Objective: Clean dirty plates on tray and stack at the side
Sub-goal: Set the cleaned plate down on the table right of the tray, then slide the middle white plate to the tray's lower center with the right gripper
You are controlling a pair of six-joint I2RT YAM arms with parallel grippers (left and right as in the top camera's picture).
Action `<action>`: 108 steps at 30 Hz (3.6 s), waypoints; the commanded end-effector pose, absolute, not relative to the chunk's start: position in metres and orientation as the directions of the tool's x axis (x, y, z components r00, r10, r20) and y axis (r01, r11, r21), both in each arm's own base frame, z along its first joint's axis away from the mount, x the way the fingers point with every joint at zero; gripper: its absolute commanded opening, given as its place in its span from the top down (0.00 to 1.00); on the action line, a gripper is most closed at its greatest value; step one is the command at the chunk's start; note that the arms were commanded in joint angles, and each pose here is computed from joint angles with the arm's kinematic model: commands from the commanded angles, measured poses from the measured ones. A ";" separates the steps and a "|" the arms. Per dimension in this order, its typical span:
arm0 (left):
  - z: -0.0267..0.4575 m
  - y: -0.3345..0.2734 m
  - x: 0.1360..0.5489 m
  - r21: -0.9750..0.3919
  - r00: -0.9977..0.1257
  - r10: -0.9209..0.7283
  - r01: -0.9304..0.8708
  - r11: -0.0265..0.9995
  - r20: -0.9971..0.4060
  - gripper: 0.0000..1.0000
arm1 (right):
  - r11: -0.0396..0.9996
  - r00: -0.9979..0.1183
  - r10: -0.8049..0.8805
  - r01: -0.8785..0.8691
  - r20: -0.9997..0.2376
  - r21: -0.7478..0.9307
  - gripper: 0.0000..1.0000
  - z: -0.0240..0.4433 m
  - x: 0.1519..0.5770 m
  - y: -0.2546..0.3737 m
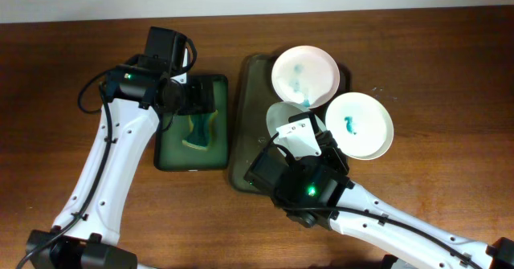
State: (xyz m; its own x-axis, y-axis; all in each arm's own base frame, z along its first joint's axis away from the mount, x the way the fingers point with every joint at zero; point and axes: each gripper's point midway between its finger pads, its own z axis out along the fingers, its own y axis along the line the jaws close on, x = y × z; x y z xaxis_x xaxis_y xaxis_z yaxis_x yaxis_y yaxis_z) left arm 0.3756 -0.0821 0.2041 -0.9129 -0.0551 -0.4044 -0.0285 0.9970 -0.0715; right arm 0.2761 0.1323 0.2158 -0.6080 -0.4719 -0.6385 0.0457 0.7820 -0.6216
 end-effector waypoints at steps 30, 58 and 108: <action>0.210 -0.080 0.375 -0.067 -0.907 -0.053 -0.028 0.997 -0.419 0.01 | 0.346 -0.329 0.938 0.889 -0.106 0.300 0.96 0.070 0.283 -0.231; 0.210 -0.080 0.375 -0.067 -0.907 -0.053 -0.028 0.997 -0.419 0.01 | 0.862 -0.925 0.369 0.375 0.086 0.342 0.96 0.067 0.279 0.037; 0.210 -0.080 0.375 -0.067 -0.906 -0.053 -0.028 0.997 -0.419 0.01 | 0.734 -0.765 0.642 0.631 0.047 0.252 0.96 0.013 0.229 -0.025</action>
State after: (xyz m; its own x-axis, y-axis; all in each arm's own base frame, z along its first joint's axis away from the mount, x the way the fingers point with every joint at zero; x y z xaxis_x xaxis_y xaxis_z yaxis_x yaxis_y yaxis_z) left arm 0.3754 -0.0820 0.2039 -0.9134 -0.0550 -0.4034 -0.0286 0.9971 -0.0712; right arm 0.2236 -0.0349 0.0074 -0.6839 0.7269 0.0631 0.7249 0.6670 0.1721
